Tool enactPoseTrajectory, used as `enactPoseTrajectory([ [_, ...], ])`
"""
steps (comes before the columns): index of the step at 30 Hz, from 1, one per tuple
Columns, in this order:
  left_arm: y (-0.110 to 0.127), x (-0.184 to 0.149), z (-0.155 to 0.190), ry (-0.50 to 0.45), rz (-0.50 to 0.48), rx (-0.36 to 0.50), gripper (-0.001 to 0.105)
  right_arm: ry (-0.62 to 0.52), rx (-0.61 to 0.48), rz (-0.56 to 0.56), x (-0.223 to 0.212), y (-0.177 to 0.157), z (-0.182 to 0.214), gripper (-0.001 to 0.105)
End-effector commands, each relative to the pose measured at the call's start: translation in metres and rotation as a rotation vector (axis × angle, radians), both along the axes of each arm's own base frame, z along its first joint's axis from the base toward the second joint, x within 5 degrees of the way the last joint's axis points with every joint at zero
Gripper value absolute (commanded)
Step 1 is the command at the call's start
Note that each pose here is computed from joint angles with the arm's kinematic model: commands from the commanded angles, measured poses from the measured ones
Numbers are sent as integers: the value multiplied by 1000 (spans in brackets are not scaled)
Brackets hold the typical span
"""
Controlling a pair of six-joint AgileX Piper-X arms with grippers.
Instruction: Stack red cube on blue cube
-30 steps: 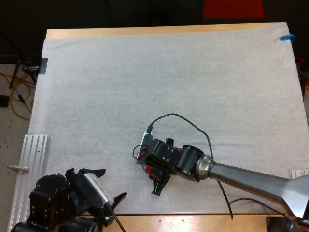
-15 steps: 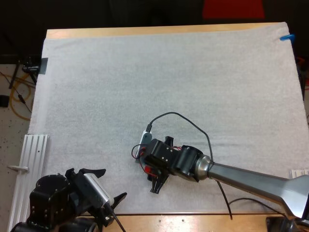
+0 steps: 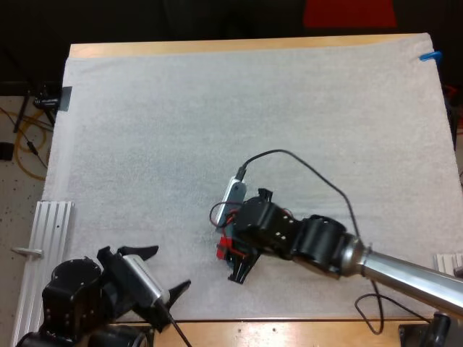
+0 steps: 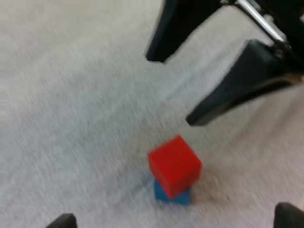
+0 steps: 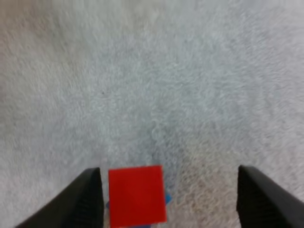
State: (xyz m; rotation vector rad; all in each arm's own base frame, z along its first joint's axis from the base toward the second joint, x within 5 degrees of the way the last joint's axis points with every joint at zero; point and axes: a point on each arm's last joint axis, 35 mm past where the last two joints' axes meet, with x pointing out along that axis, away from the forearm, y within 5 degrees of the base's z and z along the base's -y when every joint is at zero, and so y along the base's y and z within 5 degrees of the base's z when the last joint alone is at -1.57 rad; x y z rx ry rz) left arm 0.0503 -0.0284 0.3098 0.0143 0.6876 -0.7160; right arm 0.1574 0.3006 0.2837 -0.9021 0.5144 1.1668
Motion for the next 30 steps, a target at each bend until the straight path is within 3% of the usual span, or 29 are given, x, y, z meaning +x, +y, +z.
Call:
enactPoseTrajectory([
  [1,-1,7,5,-20,37,-23,76,9,41,-45,12,-5,7,58],
  [5,-2,33,7,-51,162,30,76,71,104,-184,51,-28,8,58],
  [9,-2,57,8,-68,211,26,76,80,143,-348,90,-61,9,58],
  [17,26,91,12,-126,460,9,76,86,220,-713,149,-163,20,58],
  [24,35,89,31,-173,531,-6,76,25,246,-896,146,-235,44,58],
  [30,34,87,43,-194,537,-19,76,-48,241,-1002,106,-282,62,58],
])
